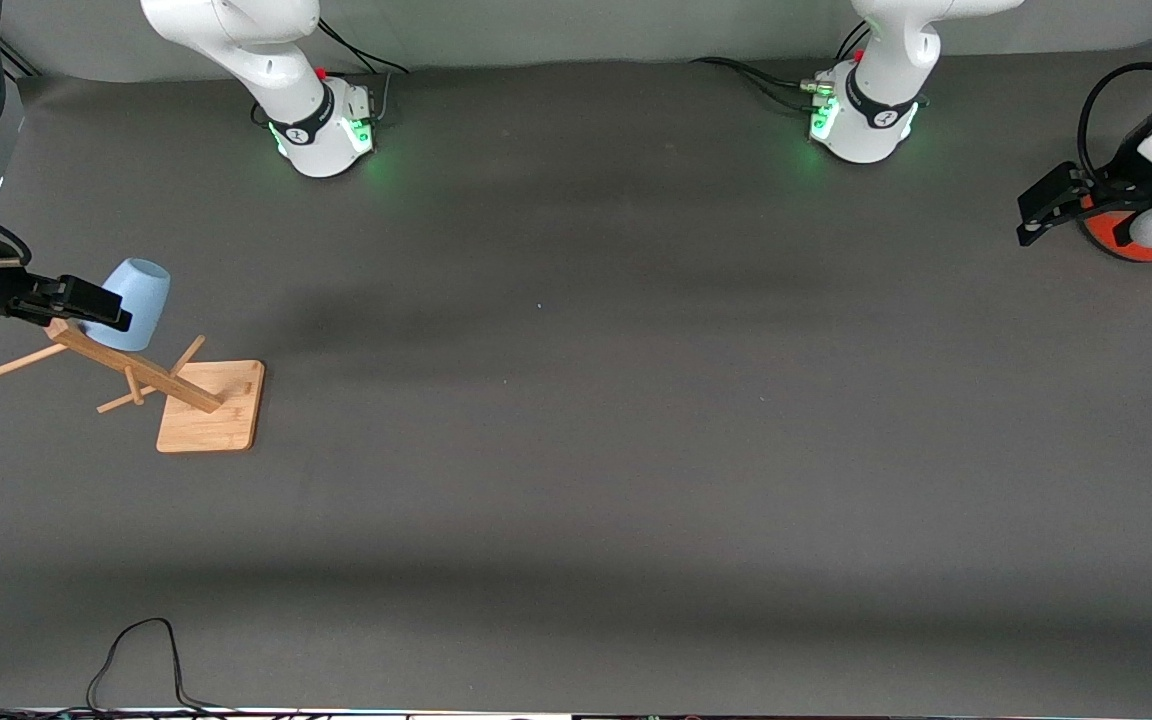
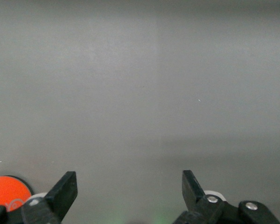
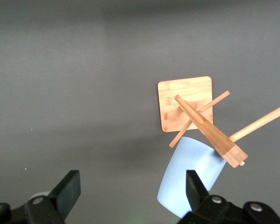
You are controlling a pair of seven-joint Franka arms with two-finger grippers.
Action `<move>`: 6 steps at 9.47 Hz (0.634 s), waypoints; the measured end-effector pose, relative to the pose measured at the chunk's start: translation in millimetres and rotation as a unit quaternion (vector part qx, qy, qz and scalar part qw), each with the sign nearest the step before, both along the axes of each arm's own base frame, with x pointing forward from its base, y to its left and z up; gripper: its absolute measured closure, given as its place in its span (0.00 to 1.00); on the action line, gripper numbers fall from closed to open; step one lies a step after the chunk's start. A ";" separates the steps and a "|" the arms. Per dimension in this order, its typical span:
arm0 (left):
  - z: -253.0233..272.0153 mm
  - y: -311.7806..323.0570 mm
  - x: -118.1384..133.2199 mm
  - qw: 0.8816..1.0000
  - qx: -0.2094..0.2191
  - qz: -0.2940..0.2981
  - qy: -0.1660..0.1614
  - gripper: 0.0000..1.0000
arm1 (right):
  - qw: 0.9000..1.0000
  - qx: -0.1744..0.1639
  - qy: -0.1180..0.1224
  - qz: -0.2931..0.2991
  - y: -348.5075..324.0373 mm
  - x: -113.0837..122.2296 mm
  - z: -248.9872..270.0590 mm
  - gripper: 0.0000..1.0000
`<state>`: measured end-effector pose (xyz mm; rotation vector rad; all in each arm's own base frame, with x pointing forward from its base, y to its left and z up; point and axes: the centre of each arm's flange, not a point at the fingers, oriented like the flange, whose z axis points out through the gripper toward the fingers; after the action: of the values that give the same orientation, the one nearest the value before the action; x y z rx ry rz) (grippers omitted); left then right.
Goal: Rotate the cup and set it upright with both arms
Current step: 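Grip the light blue cup and pull it off the wooden peg with the right gripper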
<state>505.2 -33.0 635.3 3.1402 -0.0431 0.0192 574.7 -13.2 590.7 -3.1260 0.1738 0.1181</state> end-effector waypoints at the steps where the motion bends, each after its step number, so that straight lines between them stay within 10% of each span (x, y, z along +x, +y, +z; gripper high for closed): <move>1: -0.2 0.3 0.1 1.000 0.000 0.001 0.000 0.00 | 1.000 -0.001 -0.001 0.001 -0.3 0.2 0.1 0.00; 6: 0.5 -1.7 0.1 1.000 0.000 -0.001 -0.001 0.00 | 1.000 -0.008 -0.003 0.019 -1.7 0.7 0.4 0.00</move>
<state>505.2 -34.7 635.8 3.1397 -0.0469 0.0208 575.4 -14.9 591.1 -3.1468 0.1164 0.1077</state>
